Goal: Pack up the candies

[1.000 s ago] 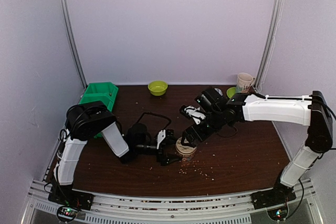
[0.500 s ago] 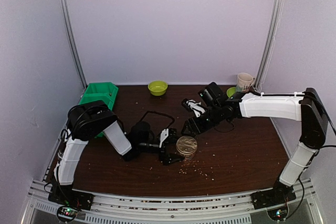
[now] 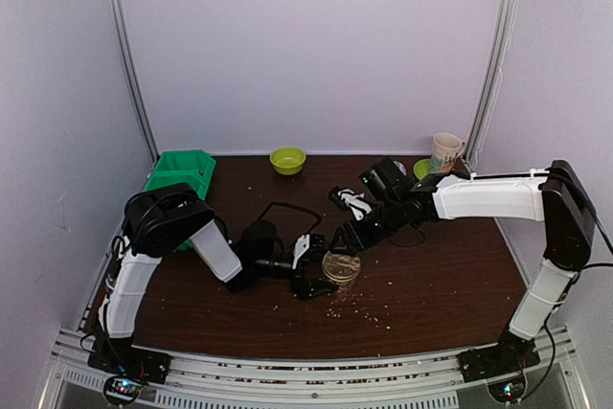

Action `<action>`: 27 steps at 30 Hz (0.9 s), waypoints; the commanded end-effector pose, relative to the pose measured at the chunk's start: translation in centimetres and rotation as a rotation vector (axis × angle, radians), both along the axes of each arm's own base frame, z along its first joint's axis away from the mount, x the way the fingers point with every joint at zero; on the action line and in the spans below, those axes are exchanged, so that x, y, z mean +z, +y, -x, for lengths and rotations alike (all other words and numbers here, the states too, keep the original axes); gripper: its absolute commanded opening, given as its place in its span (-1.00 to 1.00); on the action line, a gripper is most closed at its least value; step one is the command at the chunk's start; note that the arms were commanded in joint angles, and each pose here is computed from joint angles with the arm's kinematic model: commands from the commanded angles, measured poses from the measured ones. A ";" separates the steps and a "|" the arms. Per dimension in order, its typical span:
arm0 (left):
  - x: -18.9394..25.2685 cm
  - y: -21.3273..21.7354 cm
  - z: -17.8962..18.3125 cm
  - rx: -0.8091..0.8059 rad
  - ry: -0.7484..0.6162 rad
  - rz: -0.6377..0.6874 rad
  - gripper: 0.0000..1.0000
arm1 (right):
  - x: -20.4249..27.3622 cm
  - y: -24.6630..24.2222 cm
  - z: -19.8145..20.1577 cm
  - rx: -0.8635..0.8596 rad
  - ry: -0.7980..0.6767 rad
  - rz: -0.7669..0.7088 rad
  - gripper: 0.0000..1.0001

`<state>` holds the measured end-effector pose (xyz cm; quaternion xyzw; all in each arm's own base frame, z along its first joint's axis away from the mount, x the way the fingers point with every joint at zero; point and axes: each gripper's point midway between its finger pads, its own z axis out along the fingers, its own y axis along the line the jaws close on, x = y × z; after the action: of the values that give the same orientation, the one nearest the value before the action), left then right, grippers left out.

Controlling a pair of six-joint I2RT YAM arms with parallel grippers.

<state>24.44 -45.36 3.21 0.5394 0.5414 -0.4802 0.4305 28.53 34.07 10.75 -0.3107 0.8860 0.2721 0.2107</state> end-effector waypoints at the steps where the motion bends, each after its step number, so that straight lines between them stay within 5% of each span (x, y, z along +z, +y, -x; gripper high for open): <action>1: -4.6 1.0 1.6 -0.020 0.138 -0.126 0.84 | -1.3 -0.3 -0.2 -0.012 0.016 0.009 0.17; 27: -4.9 0.8 1.5 -0.022 0.155 -0.144 0.76 | -3.1 -2.3 -0.1 -0.080 0.020 0.038 -0.29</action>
<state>24.39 -45.56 3.17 0.5437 0.5400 -0.4819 0.4249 28.79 33.09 8.13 -0.2875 0.8956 0.2709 0.2048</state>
